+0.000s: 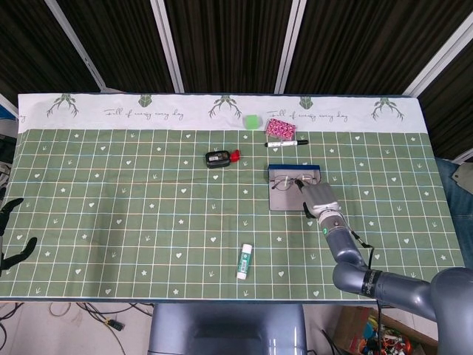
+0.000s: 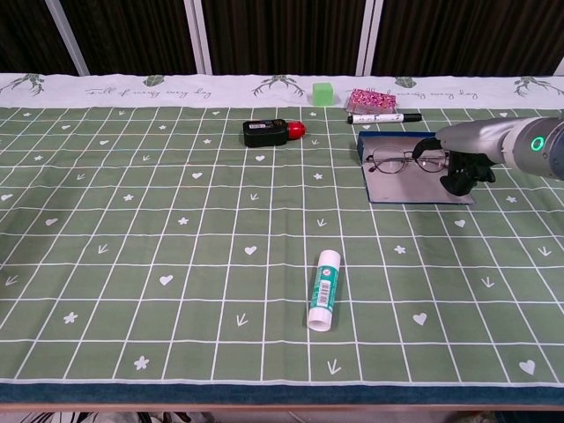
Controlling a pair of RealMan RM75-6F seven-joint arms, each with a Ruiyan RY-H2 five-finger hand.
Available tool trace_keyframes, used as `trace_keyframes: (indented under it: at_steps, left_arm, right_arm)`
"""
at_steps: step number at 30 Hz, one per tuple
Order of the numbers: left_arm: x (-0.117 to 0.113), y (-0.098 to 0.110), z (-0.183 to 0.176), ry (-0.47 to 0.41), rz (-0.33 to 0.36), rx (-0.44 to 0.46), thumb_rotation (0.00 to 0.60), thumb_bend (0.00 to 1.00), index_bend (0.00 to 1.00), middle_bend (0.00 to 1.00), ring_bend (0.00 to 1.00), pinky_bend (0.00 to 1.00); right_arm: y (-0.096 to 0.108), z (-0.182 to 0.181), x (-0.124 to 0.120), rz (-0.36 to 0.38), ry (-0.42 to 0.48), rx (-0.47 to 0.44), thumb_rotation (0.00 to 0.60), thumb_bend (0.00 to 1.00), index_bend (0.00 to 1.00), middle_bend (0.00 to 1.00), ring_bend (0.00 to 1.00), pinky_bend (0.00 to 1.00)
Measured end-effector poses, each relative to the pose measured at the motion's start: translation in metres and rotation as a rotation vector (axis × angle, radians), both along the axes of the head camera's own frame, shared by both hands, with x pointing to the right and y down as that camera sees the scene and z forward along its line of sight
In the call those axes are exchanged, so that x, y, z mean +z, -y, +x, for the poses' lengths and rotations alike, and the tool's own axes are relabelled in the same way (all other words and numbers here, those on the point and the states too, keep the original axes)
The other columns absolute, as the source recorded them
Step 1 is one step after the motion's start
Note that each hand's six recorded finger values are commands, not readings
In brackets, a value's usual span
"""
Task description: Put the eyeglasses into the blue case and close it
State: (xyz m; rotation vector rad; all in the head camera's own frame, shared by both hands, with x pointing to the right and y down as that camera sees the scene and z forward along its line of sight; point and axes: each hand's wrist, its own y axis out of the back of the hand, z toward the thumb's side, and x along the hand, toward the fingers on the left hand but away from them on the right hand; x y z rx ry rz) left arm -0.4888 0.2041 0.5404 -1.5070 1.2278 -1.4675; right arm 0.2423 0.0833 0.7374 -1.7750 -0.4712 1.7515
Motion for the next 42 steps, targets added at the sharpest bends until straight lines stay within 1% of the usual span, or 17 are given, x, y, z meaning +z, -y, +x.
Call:
trace_keyframes:
  at_steps: [20,31,42]
  left_arm:
    - [0.000,0.000,-0.001,0.000,0.000,-0.002,0.600,0.26,0.17,0.00,0.00,0.00]
    - [0.000,0.000,-0.001,-0.001,-0.002,-0.004,0.600,0.26,0.17,0.00,0.00,0.00]
    - [0.000,0.000,-0.001,-0.001,-0.001,-0.006,0.600,0.26,0.17,0.00,0.00,0.00]
  right_arm:
    - [0.001,-0.006,0.004,-0.008,0.001,-0.003,0.600,0.69,0.12,0.83,0.77,0.66]
    - [0.007,-0.001,0.005,-0.001,-0.018,0.025,0.600,0.69,0.12,0.83,0.77,0.67]
    - [0.011,0.007,0.011,-0.015,-0.039,0.057,0.600,0.69,0.11,0.83,0.77,0.68]
